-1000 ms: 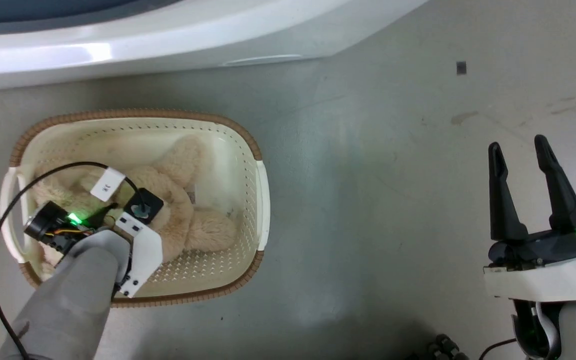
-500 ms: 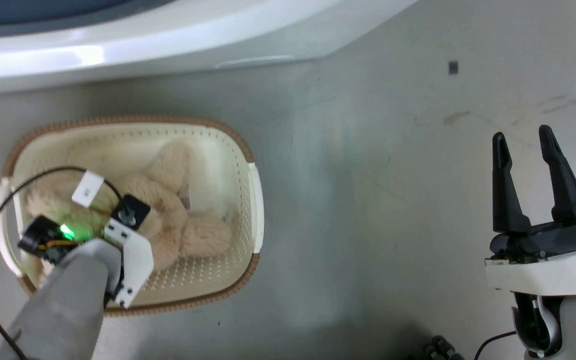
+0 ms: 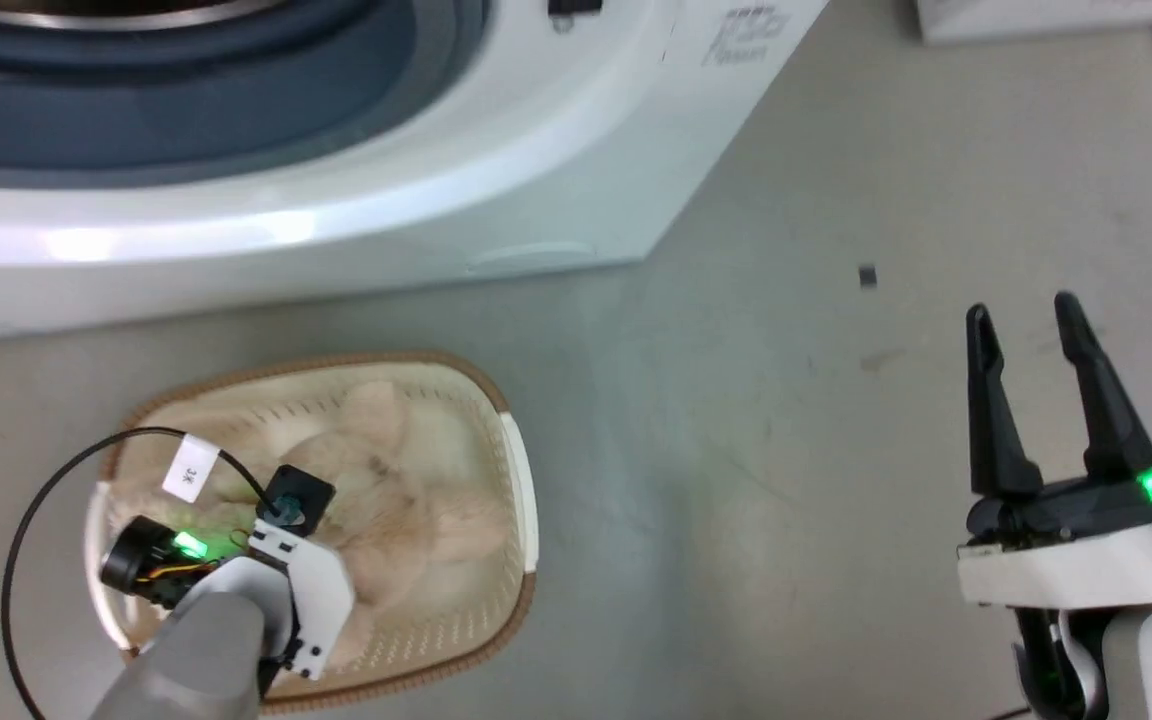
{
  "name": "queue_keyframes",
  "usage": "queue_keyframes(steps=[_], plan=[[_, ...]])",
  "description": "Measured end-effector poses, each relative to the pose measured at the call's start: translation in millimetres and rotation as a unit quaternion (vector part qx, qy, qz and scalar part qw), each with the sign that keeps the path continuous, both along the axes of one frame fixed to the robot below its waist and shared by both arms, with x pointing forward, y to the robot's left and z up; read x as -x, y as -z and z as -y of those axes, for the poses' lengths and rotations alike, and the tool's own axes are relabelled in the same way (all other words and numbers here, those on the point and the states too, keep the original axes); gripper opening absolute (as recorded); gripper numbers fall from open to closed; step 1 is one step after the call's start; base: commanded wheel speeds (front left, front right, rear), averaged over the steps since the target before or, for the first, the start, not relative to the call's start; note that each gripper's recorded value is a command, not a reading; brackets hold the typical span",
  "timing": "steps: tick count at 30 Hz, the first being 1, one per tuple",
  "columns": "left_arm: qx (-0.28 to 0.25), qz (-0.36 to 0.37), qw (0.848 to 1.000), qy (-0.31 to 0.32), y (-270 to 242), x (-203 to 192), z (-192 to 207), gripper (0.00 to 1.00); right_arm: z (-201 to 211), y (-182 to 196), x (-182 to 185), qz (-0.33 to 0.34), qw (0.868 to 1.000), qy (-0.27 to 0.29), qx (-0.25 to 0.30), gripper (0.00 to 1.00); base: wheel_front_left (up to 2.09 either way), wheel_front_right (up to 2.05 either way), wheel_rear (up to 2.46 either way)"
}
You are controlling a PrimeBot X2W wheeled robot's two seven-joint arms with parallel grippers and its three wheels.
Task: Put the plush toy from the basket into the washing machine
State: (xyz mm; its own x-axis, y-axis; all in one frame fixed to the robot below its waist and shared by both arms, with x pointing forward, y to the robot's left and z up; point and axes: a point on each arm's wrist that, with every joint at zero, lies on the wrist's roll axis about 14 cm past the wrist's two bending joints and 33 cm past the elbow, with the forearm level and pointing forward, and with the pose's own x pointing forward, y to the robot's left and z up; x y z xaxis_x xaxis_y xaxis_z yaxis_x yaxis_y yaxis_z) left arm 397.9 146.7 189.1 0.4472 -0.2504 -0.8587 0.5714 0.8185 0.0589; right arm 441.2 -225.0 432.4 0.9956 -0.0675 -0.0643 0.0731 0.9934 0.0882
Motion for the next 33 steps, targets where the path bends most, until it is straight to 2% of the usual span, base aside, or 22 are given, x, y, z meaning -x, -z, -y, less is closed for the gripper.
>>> queue_keyframes(steps=[8, 12, 22, 33], plan=[[0.042, 0.079, 0.995, -0.042, -54.0, -11.5, 8.7, 0.0, -7.7, -29.8, 16.7, 0.03, 1.0, -0.008, -0.006, 1.0, 0.0, 0.0, 0.0], [0.077, 0.14, 0.985, -0.068, -90.5, -22.3, 14.8, 0.0, -13.3, -43.0, 24.7, 0.045, 0.999, -0.015, -0.009, 1.0, 0.0, 0.0, 0.0], [0.142, 0.28, 0.941, -0.128, -175.7, -11.8, 9.1, 0.0, -29.3, -74.4, 38.9, 0.085, 0.996, -0.038, -0.013, 1.0, 0.0, 0.0, 0.0], [0.213, 0.411, 0.869, -0.175, -267.5, -15.6, 1.9, 0.0, -32.2, -84.3, 50.7, 0.097, 0.994, -0.041, -0.017, 1.0, 0.0, 0.0, 0.0]])
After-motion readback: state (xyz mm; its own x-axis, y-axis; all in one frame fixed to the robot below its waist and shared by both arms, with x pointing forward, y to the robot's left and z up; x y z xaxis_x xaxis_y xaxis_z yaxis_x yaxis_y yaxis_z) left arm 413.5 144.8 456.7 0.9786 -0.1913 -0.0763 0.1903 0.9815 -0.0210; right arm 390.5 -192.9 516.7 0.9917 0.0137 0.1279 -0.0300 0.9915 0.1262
